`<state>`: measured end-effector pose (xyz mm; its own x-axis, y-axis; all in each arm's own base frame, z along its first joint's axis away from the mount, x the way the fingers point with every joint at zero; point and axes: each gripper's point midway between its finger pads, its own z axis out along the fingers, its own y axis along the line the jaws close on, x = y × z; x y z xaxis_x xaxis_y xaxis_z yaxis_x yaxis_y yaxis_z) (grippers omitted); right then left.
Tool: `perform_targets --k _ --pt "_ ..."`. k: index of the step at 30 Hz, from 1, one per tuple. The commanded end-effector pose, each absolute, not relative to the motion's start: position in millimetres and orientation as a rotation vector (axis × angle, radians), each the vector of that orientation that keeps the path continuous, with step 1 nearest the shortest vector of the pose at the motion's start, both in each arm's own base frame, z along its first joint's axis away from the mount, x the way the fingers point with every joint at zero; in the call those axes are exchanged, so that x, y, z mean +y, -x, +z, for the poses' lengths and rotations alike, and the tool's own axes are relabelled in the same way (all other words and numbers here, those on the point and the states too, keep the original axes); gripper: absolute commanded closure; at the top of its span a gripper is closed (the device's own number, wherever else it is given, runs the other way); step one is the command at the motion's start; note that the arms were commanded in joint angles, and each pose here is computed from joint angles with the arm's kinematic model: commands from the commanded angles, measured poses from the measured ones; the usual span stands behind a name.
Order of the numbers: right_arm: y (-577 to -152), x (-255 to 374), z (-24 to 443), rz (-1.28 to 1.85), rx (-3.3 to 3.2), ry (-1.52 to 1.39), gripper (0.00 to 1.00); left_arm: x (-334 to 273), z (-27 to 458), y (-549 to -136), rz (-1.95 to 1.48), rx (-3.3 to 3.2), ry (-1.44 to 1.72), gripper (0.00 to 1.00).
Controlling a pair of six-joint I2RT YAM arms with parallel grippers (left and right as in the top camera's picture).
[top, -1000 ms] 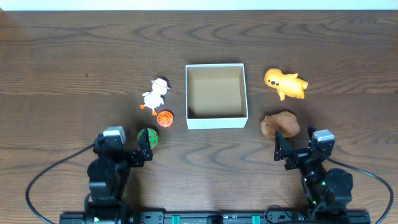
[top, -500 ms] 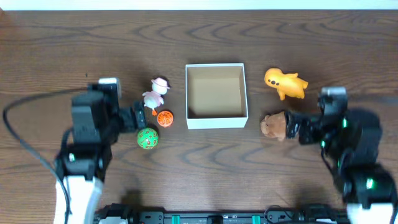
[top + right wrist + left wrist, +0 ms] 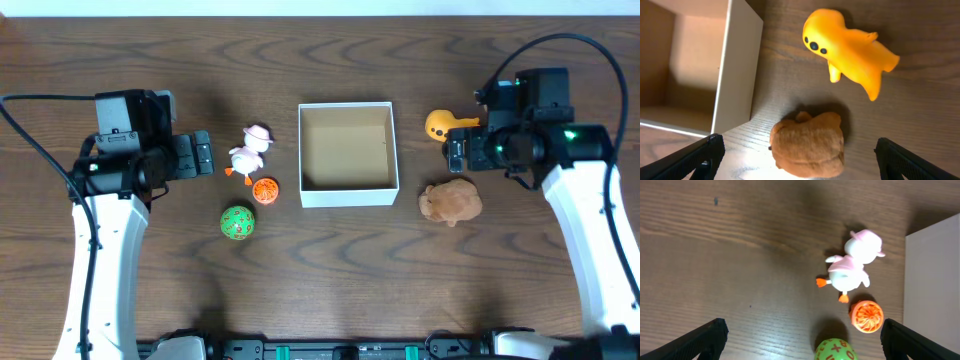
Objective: Pack container
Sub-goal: 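Reach the right gripper down to the brown plush bear and grasp it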
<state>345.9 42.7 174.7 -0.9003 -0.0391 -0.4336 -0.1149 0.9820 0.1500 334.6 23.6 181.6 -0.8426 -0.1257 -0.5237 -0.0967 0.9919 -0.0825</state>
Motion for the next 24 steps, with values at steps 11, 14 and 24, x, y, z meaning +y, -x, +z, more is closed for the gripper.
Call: perform_targets --k 11,14,24 --pt "-370.4 5.4 127.6 0.042 2.785 -0.186 0.02 25.4 182.1 -332.0 -0.073 2.599 0.150 0.02" --pt "-365.3 4.7 121.6 0.034 2.818 -0.202 0.04 25.4 182.2 -332.1 -0.073 2.598 0.150 0.02" --pt "-311.9 26.1 111.9 0.151 3.043 -0.106 0.11 25.4 182.2 -332.1 -0.073 2.598 0.150 0.02"
